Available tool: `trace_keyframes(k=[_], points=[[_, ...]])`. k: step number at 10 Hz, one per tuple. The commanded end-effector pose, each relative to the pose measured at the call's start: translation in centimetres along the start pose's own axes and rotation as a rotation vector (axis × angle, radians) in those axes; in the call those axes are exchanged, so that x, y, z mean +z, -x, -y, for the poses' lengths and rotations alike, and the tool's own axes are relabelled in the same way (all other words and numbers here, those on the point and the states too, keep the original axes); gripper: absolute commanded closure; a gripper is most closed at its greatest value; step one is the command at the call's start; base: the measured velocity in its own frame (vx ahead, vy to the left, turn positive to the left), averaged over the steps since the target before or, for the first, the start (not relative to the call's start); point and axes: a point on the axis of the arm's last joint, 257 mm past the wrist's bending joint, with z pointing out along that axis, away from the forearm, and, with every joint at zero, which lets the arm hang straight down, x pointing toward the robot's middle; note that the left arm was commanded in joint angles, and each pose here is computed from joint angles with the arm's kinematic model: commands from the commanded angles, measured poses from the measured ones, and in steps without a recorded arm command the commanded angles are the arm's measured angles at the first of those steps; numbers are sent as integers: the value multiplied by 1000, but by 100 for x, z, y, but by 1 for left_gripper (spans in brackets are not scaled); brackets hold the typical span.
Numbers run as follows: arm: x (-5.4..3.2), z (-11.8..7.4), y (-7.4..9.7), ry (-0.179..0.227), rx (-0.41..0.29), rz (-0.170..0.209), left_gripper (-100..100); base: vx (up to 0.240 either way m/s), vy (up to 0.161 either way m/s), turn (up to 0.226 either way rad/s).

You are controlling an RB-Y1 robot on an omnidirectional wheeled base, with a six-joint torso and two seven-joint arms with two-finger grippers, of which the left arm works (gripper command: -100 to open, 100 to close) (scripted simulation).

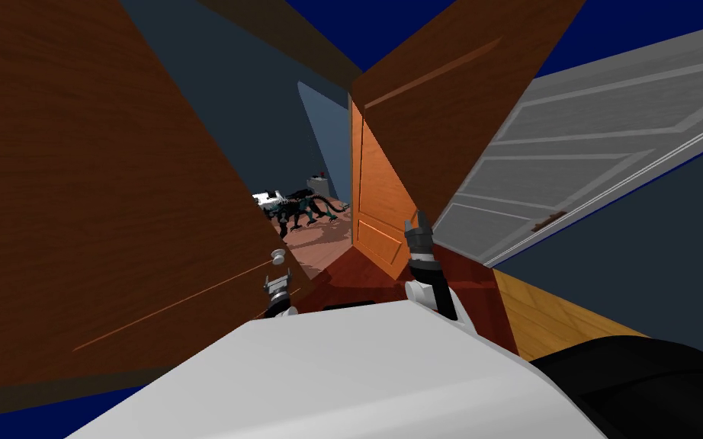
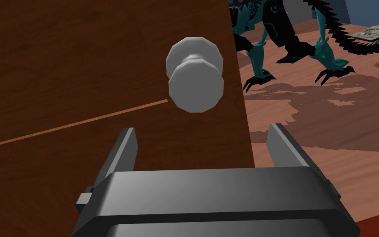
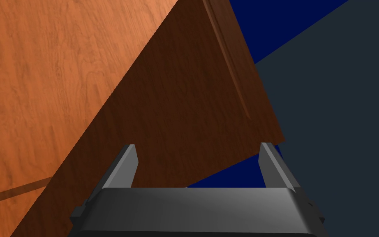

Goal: Pull the door open

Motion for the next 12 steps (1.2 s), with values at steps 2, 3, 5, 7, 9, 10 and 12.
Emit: trace_keyframes(k=[2,3,5,7,9,10,12], points=[[-13,-47,-3,-6,-90,5,-100,-54,4,-22],[-22,-70,-6,-9,-134,7,-100,-70,12,-49],[-35,-105,-9,-15,-201,11,-100,-69,0,-28],[-36,-107,-10,-15,-207,12,-100,-47,4,-16],[-23,104,70,-22,-212,14,-100,131,-10,-32],[-19,168,91,-24,-212,14,-100,176,21,-25],[-10,314,136,-29,-213,15,-100,133,-9,-23]])
